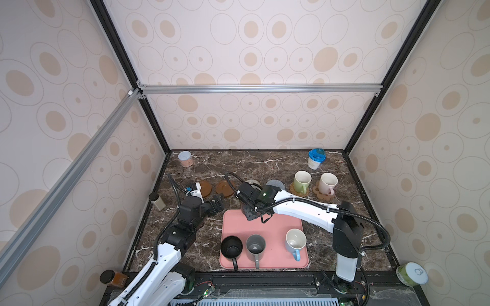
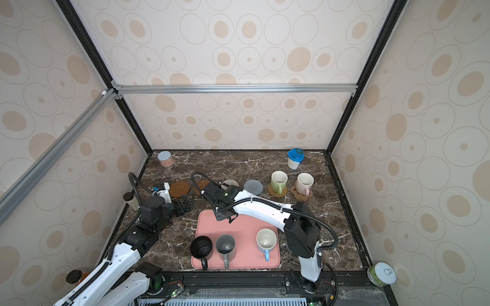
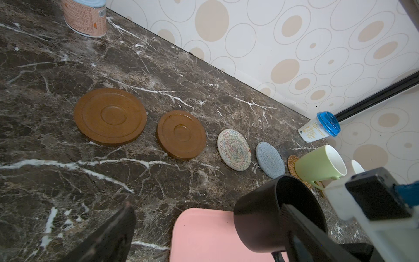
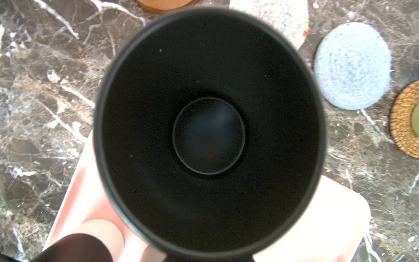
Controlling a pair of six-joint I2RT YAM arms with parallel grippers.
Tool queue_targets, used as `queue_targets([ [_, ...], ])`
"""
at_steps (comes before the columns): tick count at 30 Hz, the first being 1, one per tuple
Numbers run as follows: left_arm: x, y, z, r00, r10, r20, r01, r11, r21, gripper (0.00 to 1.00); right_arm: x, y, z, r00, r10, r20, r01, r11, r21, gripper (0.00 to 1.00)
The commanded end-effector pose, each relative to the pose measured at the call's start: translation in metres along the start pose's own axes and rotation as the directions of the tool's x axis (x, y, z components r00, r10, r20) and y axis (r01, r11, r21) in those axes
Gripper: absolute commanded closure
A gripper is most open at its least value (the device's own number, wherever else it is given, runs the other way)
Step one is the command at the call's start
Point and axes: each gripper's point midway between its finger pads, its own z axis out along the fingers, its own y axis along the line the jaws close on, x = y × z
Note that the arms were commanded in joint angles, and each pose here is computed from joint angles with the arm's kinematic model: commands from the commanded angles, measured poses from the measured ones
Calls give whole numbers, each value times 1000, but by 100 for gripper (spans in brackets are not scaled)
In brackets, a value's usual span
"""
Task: Place cups on coasters
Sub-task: Pick up the cup from the tray, then place the cup on the coaster.
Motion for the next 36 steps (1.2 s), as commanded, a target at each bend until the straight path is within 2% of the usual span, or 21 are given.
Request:
queue_targets([
  [1, -5, -5, -3, 1000, -21, 17, 21, 1000, 21, 0, -25, -14, -26, 992, 51, 118, -52, 999, 10, 93],
  [24, -7, -9, -2, 1000, -20, 18, 20, 999, 34, 0, -35, -72, -18, 980, 140, 144, -155, 982, 103, 93],
  [36, -8, -10, -3, 1000, -15, 20, 14, 999, 38, 0, -47, -92, -12, 965, 158, 209, -191, 971, 146, 93],
])
